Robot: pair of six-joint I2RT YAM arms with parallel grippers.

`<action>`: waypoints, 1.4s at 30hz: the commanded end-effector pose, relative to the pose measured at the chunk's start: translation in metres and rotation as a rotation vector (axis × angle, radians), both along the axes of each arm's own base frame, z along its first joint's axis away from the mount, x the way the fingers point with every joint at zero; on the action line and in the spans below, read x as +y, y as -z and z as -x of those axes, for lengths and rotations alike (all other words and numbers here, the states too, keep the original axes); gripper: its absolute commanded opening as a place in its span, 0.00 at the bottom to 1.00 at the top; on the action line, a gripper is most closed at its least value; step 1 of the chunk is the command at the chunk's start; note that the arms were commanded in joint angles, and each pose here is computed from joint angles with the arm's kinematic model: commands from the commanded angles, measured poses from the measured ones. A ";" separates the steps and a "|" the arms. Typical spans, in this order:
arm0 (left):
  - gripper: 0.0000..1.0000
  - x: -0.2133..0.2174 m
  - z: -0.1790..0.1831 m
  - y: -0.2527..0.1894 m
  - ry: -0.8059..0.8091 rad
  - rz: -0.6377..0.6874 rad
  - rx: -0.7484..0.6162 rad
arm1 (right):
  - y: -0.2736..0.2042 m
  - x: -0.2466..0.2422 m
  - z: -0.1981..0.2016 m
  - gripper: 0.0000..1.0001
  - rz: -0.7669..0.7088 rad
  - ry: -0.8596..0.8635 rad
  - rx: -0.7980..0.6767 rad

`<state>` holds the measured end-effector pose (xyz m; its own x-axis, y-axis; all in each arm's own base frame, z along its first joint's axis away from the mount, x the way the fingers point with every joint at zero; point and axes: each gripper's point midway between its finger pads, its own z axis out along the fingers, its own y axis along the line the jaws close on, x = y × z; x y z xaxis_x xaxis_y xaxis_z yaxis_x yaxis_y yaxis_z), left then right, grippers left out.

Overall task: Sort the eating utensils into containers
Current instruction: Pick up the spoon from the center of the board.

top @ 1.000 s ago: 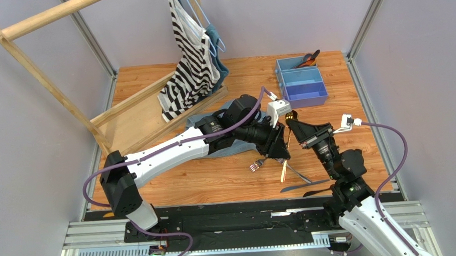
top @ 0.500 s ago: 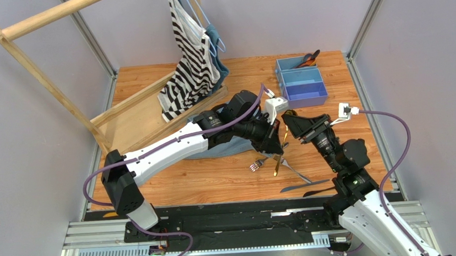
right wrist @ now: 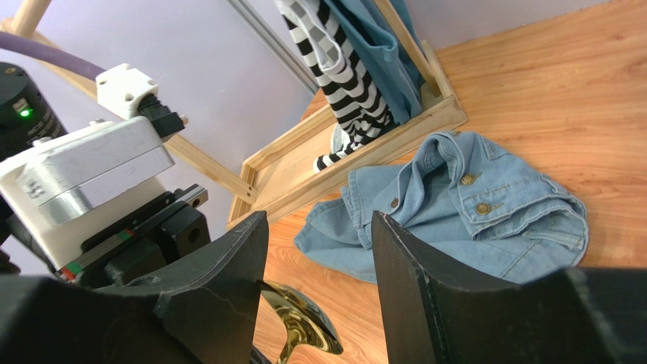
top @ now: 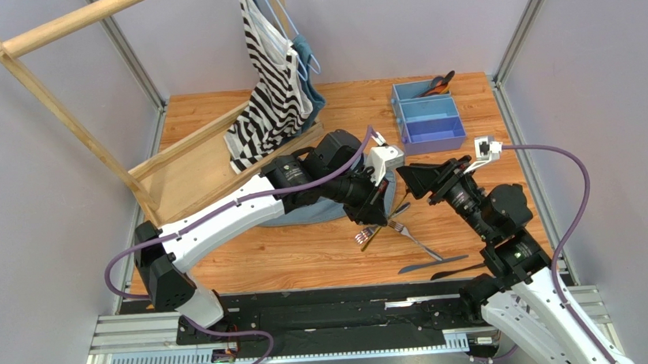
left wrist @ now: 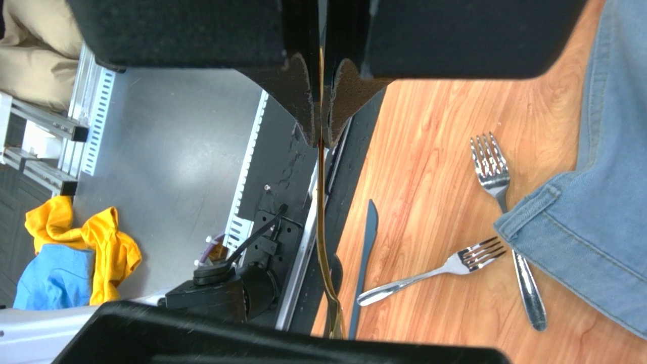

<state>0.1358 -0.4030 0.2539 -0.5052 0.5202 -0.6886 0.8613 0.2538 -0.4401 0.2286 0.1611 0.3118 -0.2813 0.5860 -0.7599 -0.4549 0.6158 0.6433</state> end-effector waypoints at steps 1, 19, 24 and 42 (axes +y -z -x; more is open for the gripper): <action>0.00 0.013 -0.001 -0.034 0.004 0.066 -0.074 | -0.023 0.005 0.013 0.55 0.131 -0.073 -0.099; 0.00 0.036 -0.007 -0.047 -0.016 0.119 -0.057 | -0.036 0.027 0.044 0.34 0.224 -0.306 -0.175; 0.00 0.036 -0.004 -0.044 -0.006 0.114 -0.044 | -0.041 0.022 0.045 0.36 0.209 -0.279 -0.191; 0.00 0.033 0.005 -0.041 0.039 0.128 0.000 | -0.039 0.017 0.037 0.17 0.184 -0.225 -0.197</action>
<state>0.1367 -0.3699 0.2807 -0.5170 0.4706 -0.7150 0.8536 0.2212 -0.4717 0.1885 0.1824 0.3408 -0.2756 0.3393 -0.8994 -0.6943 0.5768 0.4304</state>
